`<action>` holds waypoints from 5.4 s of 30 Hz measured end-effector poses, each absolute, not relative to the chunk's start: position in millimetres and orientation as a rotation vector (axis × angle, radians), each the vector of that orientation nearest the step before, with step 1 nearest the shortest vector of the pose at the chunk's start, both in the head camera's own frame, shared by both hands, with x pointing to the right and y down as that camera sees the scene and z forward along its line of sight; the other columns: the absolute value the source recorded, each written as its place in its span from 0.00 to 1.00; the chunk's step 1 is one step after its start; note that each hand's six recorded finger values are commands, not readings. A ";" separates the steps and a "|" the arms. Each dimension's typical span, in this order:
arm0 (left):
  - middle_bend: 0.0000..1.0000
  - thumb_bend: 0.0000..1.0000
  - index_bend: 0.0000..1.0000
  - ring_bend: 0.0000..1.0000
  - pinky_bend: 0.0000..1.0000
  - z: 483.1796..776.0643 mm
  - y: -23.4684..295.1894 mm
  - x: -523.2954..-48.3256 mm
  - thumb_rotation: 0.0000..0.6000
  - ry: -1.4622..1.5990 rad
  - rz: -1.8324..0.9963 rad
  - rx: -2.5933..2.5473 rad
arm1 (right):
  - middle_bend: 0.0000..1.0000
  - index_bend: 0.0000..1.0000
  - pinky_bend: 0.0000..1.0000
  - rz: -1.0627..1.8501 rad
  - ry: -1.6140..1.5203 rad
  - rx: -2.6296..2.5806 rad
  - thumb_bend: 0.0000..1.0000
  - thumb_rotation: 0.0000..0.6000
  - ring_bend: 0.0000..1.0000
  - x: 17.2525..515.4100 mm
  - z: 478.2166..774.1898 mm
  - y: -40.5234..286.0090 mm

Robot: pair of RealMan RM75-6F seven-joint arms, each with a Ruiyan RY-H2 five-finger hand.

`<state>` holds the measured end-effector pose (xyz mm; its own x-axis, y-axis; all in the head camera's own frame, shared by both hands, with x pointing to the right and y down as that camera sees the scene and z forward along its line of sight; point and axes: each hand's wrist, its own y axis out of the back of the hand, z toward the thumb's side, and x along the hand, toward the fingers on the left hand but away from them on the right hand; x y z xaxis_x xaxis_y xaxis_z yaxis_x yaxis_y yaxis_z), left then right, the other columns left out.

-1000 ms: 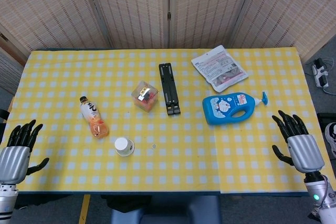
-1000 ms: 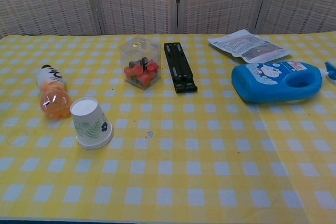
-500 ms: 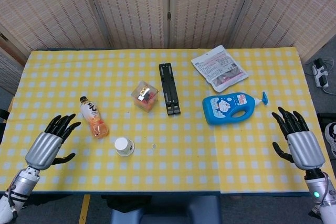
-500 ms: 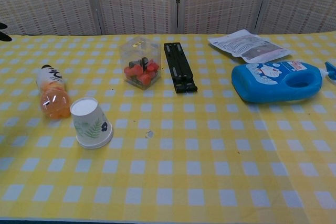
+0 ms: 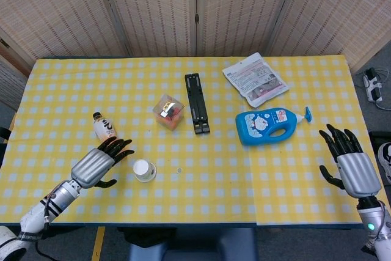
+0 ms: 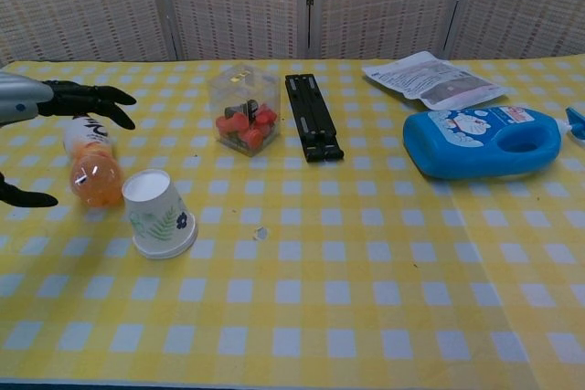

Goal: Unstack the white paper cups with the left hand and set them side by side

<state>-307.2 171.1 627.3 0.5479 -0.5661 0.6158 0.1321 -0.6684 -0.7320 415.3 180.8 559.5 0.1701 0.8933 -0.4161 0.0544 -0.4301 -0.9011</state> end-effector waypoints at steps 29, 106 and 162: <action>0.05 0.37 0.27 0.04 0.00 659.9 166.9 -265.5 1.00 0.328 -1.153 -2.071 | 0.00 0.00 0.00 1.371 -0.936 -1.676 0.39 1.00 0.06 425.2 563.0 185.2; 0.14 0.46 0.41 0.09 0.02 616.1 149.6 -262.2 1.00 0.410 -1.097 -2.059 | 0.00 0.00 0.00 1.395 -0.973 -1.686 0.39 1.00 0.06 435.1 560.7 189.6; 0.22 0.52 0.43 0.21 0.11 592.1 144.1 -278.3 1.00 0.542 -1.123 -2.050 | 0.00 0.00 0.00 1.399 -0.966 -1.694 0.39 1.00 0.06 435.4 563.8 186.9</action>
<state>-278.3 144.1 592.1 0.5310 -0.6518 0.5415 -0.0192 -0.6481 -0.7613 435.4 186.9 563.8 0.1283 0.8874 -0.4427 0.0995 -0.4556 -0.8846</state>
